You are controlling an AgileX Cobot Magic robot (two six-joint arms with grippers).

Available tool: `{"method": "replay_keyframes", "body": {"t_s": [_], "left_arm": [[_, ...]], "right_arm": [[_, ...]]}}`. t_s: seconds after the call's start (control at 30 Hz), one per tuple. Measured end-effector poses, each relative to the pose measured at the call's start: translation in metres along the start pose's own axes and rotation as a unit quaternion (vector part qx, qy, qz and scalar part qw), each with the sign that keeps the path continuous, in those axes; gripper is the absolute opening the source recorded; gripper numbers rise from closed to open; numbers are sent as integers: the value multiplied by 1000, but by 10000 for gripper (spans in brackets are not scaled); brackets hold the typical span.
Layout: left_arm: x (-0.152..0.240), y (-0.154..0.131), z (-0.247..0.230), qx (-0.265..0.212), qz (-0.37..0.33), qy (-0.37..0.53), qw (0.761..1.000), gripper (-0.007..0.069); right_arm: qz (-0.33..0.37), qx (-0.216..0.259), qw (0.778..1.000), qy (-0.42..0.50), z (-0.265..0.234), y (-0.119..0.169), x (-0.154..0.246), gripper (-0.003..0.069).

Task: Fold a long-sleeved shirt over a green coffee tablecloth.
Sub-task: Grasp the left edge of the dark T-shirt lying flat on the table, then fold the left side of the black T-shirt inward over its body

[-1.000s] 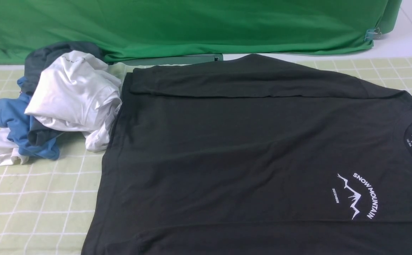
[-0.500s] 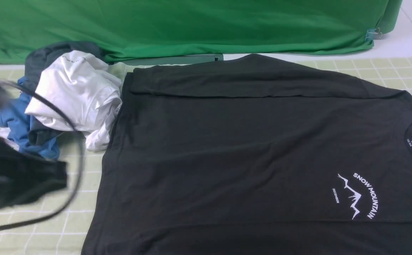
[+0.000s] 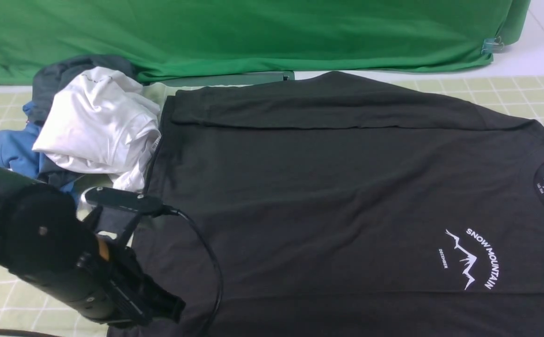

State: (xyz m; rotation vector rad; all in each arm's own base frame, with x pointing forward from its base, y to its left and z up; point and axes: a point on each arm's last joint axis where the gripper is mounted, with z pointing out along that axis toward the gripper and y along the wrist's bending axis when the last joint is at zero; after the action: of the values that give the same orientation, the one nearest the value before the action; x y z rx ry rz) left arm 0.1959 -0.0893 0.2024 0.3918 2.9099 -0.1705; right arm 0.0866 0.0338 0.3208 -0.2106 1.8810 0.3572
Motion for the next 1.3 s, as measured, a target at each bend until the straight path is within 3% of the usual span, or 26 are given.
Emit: {"method": "replay_keyframes", "body": {"t_s": [0.13,0.4,0.5,0.6,0.7,0.73,0.77,0.83,0.93,1.13,1.3], "left_arm": [[-4,1,8,-14,7,-1,1000,124],[-7,4,33,-26,11,41,999,444],[-7,3,42,-25,7,61,998,492],[-7,2,46,-16,7,71,997,472],[-7,0,47,-6,9,72,997,394],[-6,-1,48,-3,8,73,997,329],[-6,-1,48,-2,8,73,997,318],[-6,-1,47,-1,8,76,997,164],[-4,-1,46,1,21,92,996,44],[-5,-3,39,4,29,111,993,16],[-21,-6,5,5,44,52,998,16]], "right_arm": [[-10,-21,999,37,12,5,4,0],[-15,-33,998,46,17,8,5,0],[-15,-33,998,44,17,9,4,0],[-15,-33,998,44,17,9,4,0],[-15,-33,998,44,17,9,4,0],[-15,-33,998,44,17,9,4,0],[-15,-33,998,44,17,9,4,0],[-15,-33,998,44,17,9,4,0],[-15,-34,998,44,17,9,4,0],[-15,-34,998,44,17,9,4,2],[-15,-34,998,44,17,9,4,6]]}}
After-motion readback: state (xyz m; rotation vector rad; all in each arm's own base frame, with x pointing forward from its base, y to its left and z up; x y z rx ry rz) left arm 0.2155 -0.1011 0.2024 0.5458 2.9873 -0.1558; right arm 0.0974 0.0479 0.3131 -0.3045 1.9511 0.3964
